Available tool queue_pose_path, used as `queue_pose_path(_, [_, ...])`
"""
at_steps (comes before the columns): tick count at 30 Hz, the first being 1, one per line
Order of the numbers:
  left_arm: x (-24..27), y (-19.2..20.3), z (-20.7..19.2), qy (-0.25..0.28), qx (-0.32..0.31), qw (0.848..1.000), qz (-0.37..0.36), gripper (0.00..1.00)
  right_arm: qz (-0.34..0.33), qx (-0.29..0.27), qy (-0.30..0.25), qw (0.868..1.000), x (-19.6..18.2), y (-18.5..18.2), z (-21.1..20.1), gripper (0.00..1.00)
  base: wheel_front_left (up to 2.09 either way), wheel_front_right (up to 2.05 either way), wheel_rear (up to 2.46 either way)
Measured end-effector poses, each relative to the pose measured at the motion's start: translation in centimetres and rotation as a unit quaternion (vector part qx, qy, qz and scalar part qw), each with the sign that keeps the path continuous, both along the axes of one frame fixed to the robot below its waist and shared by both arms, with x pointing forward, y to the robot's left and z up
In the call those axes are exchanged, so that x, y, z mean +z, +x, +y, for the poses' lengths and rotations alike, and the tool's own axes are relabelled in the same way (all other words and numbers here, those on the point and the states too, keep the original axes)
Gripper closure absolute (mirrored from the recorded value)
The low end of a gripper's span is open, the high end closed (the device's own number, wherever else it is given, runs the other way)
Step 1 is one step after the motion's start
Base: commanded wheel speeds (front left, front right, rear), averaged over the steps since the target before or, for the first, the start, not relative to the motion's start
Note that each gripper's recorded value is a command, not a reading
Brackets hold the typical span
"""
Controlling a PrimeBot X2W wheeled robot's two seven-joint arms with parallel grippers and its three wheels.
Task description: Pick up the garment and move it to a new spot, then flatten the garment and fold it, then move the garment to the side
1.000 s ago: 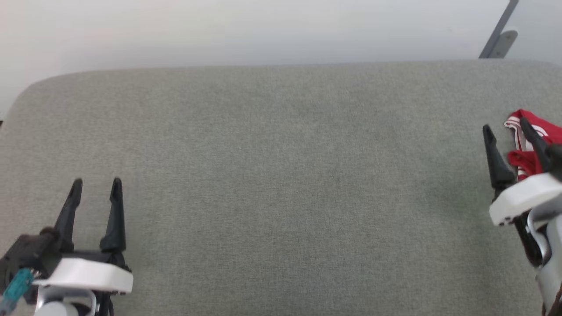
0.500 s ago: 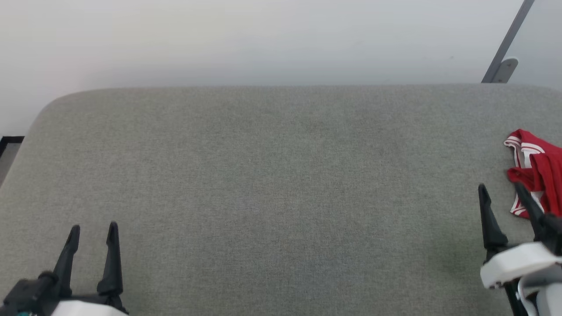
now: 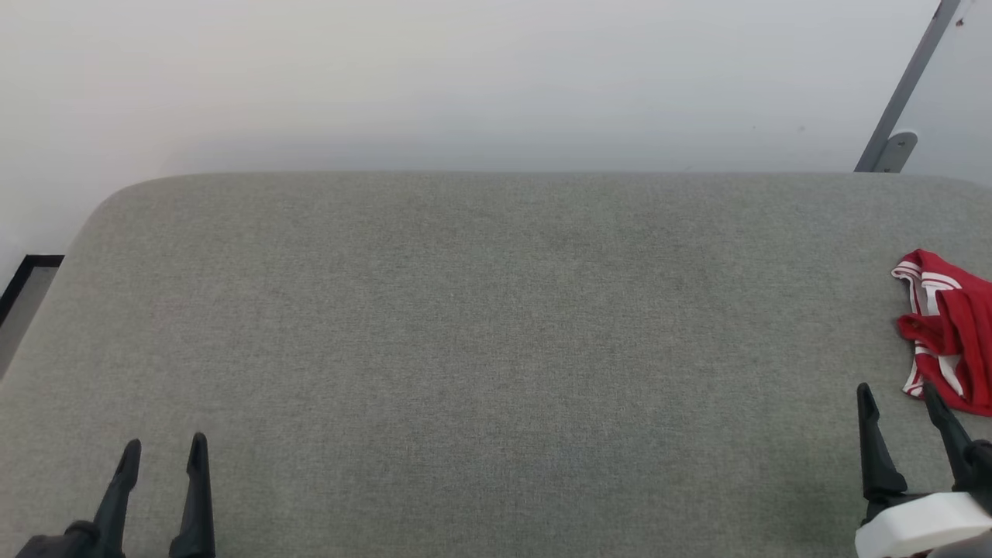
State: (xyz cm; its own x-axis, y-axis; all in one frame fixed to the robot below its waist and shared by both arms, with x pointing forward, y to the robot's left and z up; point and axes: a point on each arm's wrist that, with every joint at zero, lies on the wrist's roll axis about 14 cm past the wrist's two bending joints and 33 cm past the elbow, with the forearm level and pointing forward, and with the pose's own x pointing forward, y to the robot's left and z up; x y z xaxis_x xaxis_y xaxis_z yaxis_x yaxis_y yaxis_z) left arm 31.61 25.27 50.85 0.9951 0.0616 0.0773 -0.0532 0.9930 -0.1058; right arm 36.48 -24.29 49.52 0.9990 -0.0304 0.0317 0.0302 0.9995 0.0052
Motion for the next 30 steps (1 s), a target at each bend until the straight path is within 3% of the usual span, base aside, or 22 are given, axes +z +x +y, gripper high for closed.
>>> queue_pose_path(18, [0.1, -0.1, -1.1, -0.019, -0.015, 1.0, -0.004, 0.0, -0.006, -0.004, 0.009, 1.0, 0.2, -1.0, 0.4, 0.0, 0.0, 0.0, 0.0])
queue_pose_path(19, [0.1, -0.1, -1.1, -0.02, -0.015, 1.0, -0.004, 1.0, -0.006, -0.003, 0.009, 1.0, 0.1, -1.0, 0.4, 1.0, 0.0, 0.0, 0.0])
queue_pose_path(24, [-1.5, -0.3, -1.6, -0.038, -0.012, 0.999, 0.019, 1.0, 0.026, -0.009, 0.022, 0.999, -1.9, -1.6, 0.6, 1.0, 0.0, 0.0, 0.0])
queue_pose_path(30, [-2.3, -0.3, -1.6, -0.088, -0.003, 0.996, 0.032, 1.0, 0.04, -0.023, 0.079, 0.996, -2.6, -1.8, 0.4, 1.0, 0.0, 0.0, 0.0])
